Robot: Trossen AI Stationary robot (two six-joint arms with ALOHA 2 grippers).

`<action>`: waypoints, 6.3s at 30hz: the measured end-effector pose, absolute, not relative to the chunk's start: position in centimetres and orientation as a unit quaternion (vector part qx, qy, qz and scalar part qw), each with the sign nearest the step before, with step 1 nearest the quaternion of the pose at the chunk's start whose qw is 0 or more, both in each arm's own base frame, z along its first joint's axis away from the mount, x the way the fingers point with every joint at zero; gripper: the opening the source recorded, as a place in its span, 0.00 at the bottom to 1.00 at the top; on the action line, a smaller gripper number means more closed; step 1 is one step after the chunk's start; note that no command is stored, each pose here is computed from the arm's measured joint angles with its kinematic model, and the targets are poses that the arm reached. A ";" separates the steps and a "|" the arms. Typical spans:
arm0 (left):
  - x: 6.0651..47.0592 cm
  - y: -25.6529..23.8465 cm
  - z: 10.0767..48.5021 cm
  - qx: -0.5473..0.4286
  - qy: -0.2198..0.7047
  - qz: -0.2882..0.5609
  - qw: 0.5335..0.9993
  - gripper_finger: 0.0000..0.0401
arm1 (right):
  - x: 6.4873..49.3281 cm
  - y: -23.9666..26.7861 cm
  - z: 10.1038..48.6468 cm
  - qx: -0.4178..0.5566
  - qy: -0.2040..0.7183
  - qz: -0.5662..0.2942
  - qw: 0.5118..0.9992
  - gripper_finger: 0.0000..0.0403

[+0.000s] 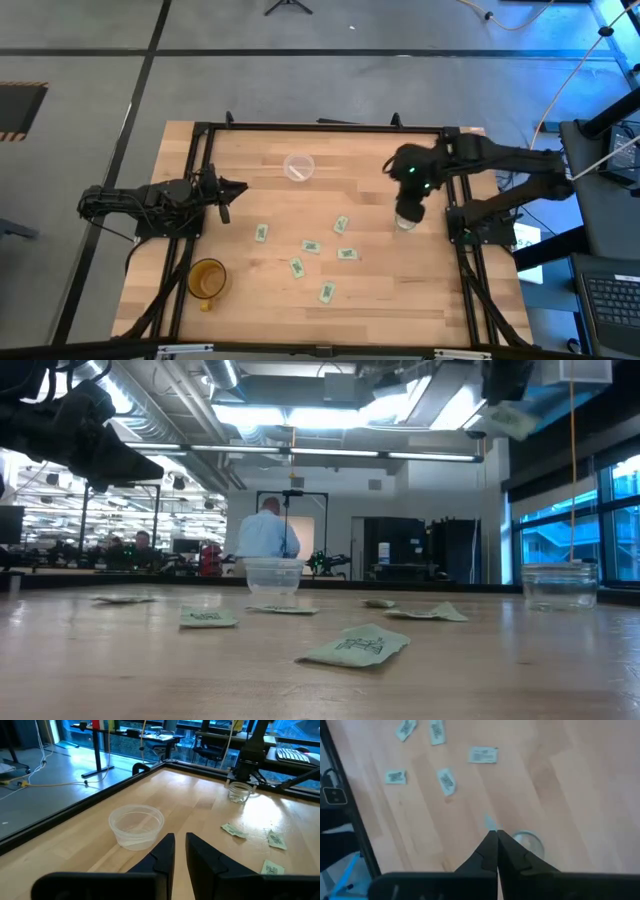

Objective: Pick and place Stevia / Truvia into bins
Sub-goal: Put the stevia packet into the transparent container

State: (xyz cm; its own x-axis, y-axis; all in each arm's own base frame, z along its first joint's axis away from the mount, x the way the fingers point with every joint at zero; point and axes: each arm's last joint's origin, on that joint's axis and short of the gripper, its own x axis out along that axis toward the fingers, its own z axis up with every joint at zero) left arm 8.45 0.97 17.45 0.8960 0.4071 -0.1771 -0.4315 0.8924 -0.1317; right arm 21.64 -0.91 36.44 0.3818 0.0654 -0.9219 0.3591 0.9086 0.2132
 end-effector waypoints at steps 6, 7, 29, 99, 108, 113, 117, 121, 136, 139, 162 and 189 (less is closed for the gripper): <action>8.4 1.0 17.4 -0.084 0.073 0.216 0.970 0.10 | 18.5 -2.2 33.8 0.214 0.533 -0.108 0.812 0.00; 8.4 1.0 17.5 -0.084 0.073 0.216 0.970 0.10 | 18.2 -2.2 33.1 0.222 0.526 -0.099 0.815 0.00; 8.4 1.1 17.5 -0.081 0.068 0.246 0.964 0.10 | 17.2 -2.9 20.9 0.282 0.546 -0.095 0.783 0.00; 8.3 1.2 17.5 -0.079 0.067 0.255 0.961 0.10 | 21.0 -3.4 26.0 0.400 0.338 -0.118 0.844 0.30; 8.3 1.2 17.5 -0.079 0.067 0.254 0.962 0.09 | 23.2 -0.8 28.0 0.312 0.345 -0.193 0.864 0.30; 8.3 1.2 17.5 -0.079 0.068 0.254 0.962 0.10 | 26.0 0.6 27.7 0.342 0.399 -0.238 0.817 0.30; 8.3 1.2 17.5 -0.079 0.068 0.253 0.962 0.09 | 28.8 2.3 25.5 0.347 0.460 -0.256 0.776 0.30; 8.3 1.2 17.5 -0.079 0.068 0.253 0.962 0.09 | 31.2 4.3 23.2 0.360 0.504 -0.242 0.746 0.30; 8.4 1.0 17.4 -0.084 0.073 0.218 0.970 0.10 | 33.5 8.3 18.0 0.336 0.563 -0.262 0.708 0.30; 8.4 1.0 17.4 -0.084 0.073 0.214 0.970 0.09 | 33.6 8.3 17.4 0.332 0.568 -0.267 0.704 0.30; 8.4 1.0 17.3 -0.083 0.083 0.215 0.970 0.09 | 34.5 8.6 14.9 0.322 0.585 -0.260 0.697 0.30; 8.3 1.0 17.0 -0.079 0.096 0.216 0.968 0.09 | 34.5 8.7 13.8 0.318 0.616 -0.242 0.679 0.05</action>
State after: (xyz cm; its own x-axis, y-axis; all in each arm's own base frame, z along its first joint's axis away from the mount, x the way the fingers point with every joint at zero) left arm 8.35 0.96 16.99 0.8877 0.4040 -0.2210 -0.4344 0.8939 -0.1109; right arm 34.49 8.73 13.81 0.1245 0.0638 -0.9902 0.7202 0.6806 0.1344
